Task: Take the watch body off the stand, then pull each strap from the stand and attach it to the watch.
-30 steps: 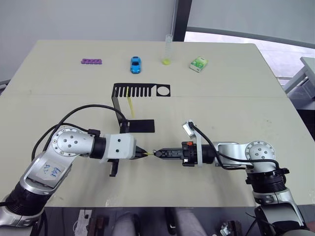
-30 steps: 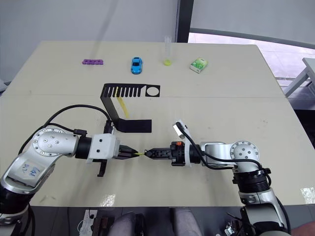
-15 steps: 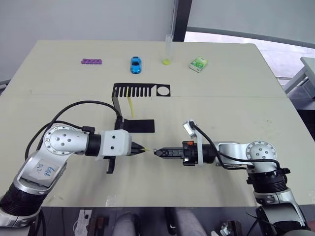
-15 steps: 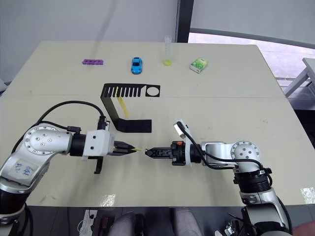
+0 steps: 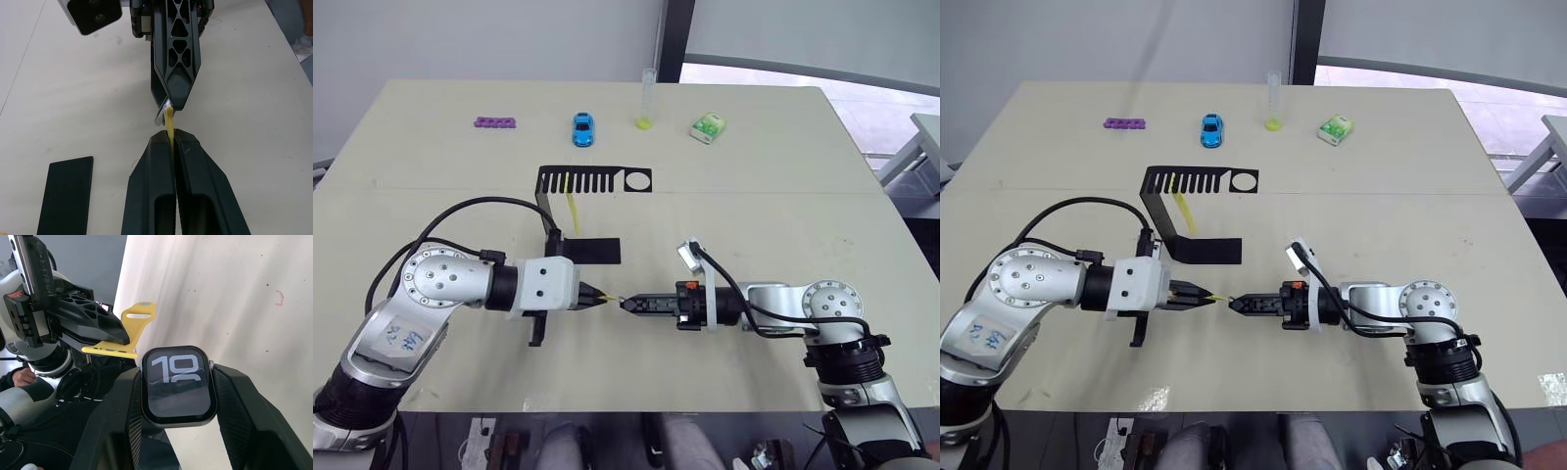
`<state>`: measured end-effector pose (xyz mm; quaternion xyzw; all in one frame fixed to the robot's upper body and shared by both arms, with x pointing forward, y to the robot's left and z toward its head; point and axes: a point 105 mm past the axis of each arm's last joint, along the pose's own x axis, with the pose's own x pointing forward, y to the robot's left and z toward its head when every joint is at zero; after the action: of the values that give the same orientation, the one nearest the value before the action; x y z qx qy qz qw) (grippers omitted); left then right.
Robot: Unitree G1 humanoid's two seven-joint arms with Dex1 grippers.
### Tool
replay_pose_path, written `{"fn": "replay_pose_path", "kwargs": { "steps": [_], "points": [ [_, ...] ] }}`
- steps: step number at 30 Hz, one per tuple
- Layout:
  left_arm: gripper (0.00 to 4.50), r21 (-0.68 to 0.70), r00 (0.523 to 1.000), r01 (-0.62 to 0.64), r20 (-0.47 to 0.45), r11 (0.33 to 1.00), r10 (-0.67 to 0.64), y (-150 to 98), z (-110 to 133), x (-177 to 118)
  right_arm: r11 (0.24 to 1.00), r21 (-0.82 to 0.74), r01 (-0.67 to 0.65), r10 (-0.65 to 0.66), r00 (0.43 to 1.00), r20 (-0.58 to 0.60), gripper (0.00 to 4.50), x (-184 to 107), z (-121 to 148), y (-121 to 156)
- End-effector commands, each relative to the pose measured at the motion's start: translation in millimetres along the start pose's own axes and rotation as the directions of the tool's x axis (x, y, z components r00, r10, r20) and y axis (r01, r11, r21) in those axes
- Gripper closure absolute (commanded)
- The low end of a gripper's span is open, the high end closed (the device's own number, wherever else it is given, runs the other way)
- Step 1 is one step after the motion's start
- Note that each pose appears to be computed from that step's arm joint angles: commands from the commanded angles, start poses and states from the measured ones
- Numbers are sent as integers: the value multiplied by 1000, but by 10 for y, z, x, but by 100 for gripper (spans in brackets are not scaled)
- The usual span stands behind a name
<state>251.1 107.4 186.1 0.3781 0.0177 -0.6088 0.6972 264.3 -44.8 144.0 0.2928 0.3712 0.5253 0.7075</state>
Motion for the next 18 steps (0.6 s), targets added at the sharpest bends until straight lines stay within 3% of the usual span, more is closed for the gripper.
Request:
{"fn": "replay_pose_path", "kwargs": {
  "steps": [1,18],
  "points": [
    [450,31,1000,-4,2,1000,4,20,51,-4,999,-26,-29,29,1000,5,290,-7,-3,96],
    [450,16,1000,-6,-18,1000,6,5,-28,1,999,-26,-34,34,999,-3,290,-10,-28,113]
  ]
}}
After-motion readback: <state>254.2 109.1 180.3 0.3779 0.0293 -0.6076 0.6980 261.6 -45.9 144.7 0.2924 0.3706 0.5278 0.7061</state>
